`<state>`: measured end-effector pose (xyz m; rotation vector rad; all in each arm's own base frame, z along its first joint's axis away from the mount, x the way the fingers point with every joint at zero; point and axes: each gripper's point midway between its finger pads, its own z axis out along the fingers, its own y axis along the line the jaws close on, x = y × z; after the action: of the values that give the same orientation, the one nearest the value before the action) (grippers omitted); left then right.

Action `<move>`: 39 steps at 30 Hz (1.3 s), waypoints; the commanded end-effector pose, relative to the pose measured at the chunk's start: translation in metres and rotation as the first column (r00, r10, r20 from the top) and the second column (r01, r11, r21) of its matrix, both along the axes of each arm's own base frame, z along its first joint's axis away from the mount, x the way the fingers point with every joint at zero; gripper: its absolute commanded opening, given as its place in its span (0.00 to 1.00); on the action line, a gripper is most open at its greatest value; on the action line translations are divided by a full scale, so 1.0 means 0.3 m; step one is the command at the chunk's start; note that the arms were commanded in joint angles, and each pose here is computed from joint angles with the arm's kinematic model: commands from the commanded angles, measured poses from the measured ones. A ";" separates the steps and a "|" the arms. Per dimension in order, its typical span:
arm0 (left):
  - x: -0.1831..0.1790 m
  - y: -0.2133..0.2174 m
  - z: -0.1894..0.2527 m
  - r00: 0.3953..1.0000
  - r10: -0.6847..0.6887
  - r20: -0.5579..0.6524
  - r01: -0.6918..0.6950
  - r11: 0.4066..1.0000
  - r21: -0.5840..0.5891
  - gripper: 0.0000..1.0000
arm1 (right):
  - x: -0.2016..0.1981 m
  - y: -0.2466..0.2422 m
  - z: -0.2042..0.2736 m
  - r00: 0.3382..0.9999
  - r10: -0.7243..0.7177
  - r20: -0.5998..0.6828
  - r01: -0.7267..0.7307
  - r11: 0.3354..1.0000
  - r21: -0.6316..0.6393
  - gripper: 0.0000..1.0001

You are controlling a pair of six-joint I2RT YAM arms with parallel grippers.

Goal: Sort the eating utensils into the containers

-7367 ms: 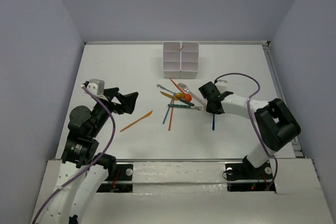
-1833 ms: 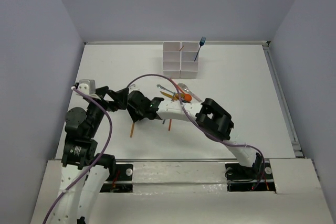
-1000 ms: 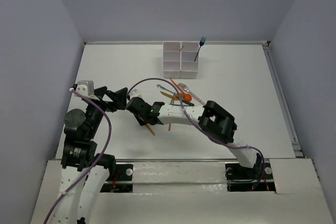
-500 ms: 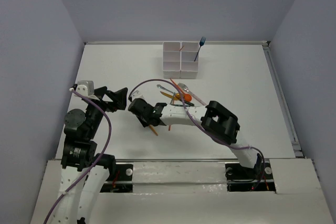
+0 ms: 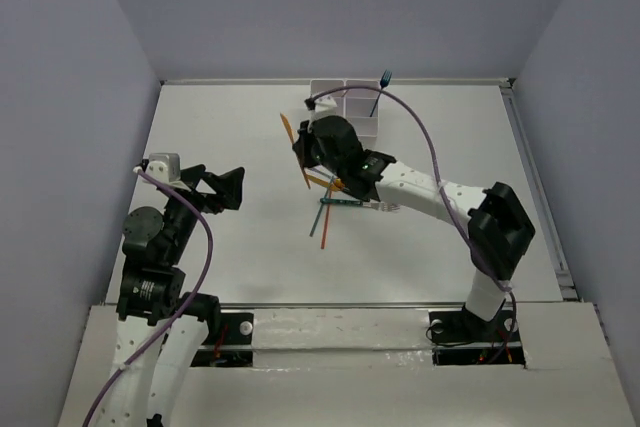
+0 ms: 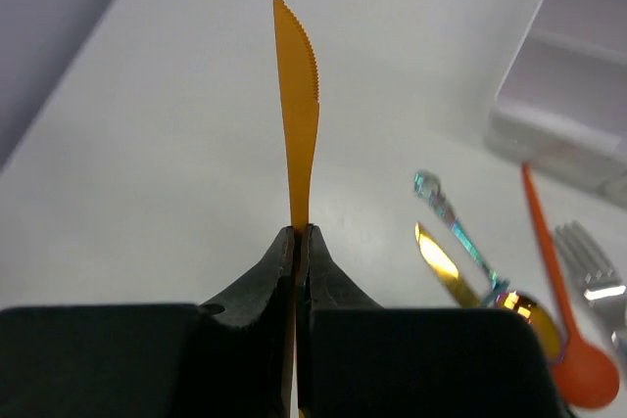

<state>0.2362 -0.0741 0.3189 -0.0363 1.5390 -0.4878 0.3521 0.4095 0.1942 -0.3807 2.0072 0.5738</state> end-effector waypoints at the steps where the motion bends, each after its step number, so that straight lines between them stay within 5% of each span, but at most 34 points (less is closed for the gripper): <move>1: 0.002 -0.012 0.038 0.999 -0.023 0.035 0.023 1.000 0.002 0.99 | 0.238 -0.068 0.306 0.952 -0.147 0.270 0.075 0.962 0.261 0.00; 6: 0.008 -0.017 0.029 0.999 -0.030 0.025 0.030 1.000 0.005 0.99 | 0.459 -0.175 0.442 0.835 -0.259 0.486 0.117 0.946 0.303 0.00; 13: 0.010 -0.015 0.028 0.999 -0.027 0.023 0.027 1.000 0.007 0.99 | 0.674 -0.257 0.497 0.715 -0.347 0.607 0.189 0.931 0.311 0.00; 24: 0.012 -0.025 0.026 0.999 -0.040 0.021 0.039 0.999 0.009 0.99 | 0.851 -0.229 0.361 0.660 -0.321 0.679 0.210 0.947 0.243 0.00; 39: 0.020 -0.030 0.019 0.999 -0.046 0.015 0.046 0.999 0.010 0.99 | 0.843 -0.271 0.162 0.655 -0.376 0.656 0.261 0.927 0.270 0.00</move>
<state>0.2408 -0.0796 0.3117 -0.0186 1.5726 -0.5057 0.6073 0.3377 0.2208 -0.1934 1.3350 0.2747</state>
